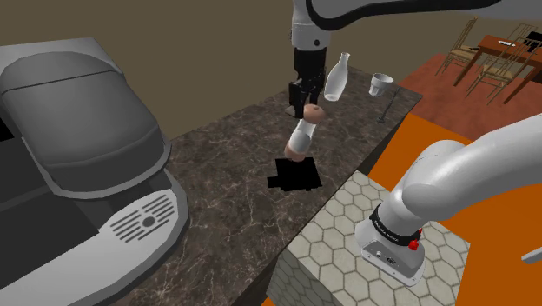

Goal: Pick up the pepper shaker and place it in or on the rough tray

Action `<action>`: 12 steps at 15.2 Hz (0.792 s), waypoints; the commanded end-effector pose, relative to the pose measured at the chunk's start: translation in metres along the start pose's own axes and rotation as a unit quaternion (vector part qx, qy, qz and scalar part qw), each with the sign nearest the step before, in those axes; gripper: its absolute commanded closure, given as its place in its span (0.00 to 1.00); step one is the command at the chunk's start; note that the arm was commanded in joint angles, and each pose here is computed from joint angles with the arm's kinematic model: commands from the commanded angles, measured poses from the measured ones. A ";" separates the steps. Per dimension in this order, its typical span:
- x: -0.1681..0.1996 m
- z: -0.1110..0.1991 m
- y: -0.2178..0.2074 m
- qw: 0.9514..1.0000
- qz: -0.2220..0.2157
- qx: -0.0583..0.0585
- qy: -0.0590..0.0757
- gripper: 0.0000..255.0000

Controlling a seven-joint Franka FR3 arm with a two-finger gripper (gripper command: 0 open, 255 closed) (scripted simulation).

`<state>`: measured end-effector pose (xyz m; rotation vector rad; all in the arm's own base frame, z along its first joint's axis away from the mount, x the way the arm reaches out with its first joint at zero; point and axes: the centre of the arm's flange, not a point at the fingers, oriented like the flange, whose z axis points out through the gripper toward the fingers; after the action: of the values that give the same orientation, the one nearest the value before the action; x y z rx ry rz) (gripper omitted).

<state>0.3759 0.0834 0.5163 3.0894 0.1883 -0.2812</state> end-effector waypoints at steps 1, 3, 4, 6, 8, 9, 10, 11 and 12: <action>0.001 0.010 0.000 1.000 0.000 0.000 0.000 1.00; 0.003 0.020 0.000 1.000 0.000 0.000 0.000 1.00; 0.004 0.025 -0.001 1.000 0.000 0.000 0.000 1.00; 0.005 0.036 -0.001 1.000 0.000 0.000 0.000 1.00; 0.007 0.046 -0.001 1.000 0.000 0.000 0.000 1.00; 0.008 0.051 -0.001 1.000 0.000 0.000 0.000 1.00; 0.009 0.057 -0.001 1.000 0.000 0.000 0.000 1.00; 0.010 0.062 -0.001 1.000 0.000 0.000 0.000 1.00; 0.012 0.071 -0.002 1.000 0.000 0.000 0.000 1.00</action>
<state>0.3745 0.0840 0.4513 3.0893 0.1885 -0.2816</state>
